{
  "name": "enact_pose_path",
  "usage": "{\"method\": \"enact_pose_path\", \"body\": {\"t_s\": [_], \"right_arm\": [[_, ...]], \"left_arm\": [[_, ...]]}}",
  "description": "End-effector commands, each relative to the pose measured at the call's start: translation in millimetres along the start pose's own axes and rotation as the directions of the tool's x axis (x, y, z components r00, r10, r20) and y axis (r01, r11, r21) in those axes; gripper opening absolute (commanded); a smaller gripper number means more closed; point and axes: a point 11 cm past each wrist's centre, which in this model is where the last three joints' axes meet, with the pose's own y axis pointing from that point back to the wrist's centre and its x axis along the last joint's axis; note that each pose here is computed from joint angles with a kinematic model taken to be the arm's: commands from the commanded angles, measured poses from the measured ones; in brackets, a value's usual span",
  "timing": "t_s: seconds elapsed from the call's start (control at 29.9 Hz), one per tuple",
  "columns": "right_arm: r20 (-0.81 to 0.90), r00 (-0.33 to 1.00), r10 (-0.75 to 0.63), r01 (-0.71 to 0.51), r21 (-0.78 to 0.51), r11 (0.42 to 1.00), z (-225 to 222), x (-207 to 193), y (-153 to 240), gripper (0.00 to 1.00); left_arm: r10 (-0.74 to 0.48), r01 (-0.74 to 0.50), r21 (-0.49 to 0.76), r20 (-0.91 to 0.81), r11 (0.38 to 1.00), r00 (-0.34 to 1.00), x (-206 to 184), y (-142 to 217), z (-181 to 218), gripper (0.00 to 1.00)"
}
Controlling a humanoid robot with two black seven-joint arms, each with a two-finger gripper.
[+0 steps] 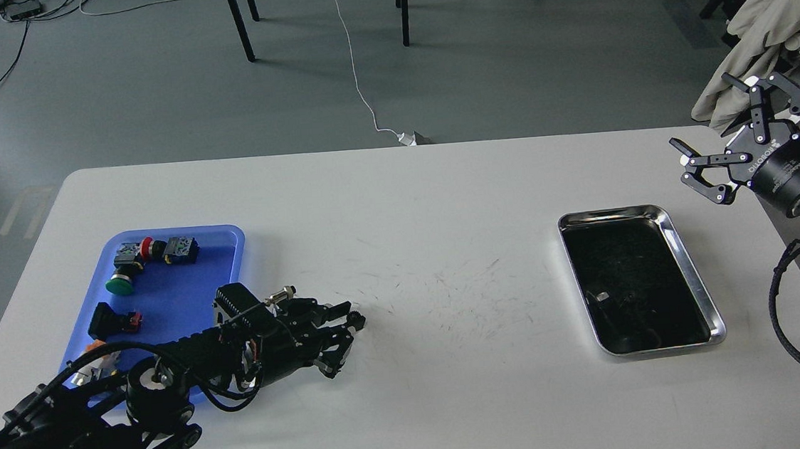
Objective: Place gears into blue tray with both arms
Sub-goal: 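Carry the black part with the left gripper into the blue tray, release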
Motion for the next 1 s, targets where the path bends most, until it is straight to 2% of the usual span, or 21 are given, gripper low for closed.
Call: {"method": "enact_pose_path", "body": {"t_s": [0.0, 0.23, 0.43, 0.57, 0.77, 0.97], "right_arm": [[0.001, 1.000, -0.002, 0.002, 0.006, 1.000, -1, -1, -1, 0.99], [0.002, 1.000, -0.005, 0.005, 0.013, 1.000, -4, -2, -1, 0.99], [0.002, 1.000, -0.007, 0.007, 0.015, 1.000, -4, -2, -2, 0.99], [0.001, 1.000, -0.006, 0.006, 0.016, 1.000, -5, -2, -1, 0.99], [0.001, 1.000, -0.006, 0.006, 0.016, 1.000, -5, -2, -1, 0.99], [-0.002, 1.000, -0.003, 0.003, 0.016, 1.000, -6, -1, -1, 0.99]], "left_arm": [[-0.002, 0.001, 0.028, 0.016, 1.000, 1.000, 2, 12, -14, 0.07], [0.066, -0.074, 0.067, 0.117, 0.995, 0.991, 45, 57, -41, 0.07], [0.039, -0.069, 0.147, 0.196, 0.987, 0.980, 57, 107, -72, 0.07], [0.020, -0.050, 0.184, 0.162, 0.982, 0.987, 47, 123, -86, 0.07], [-0.013, -0.028, 0.311, 0.130, 0.950, 0.991, 16, 144, -132, 0.08], [-0.013, -0.011, 0.358, 0.066, 0.934, 0.998, -5, 148, -150, 0.08]]}}
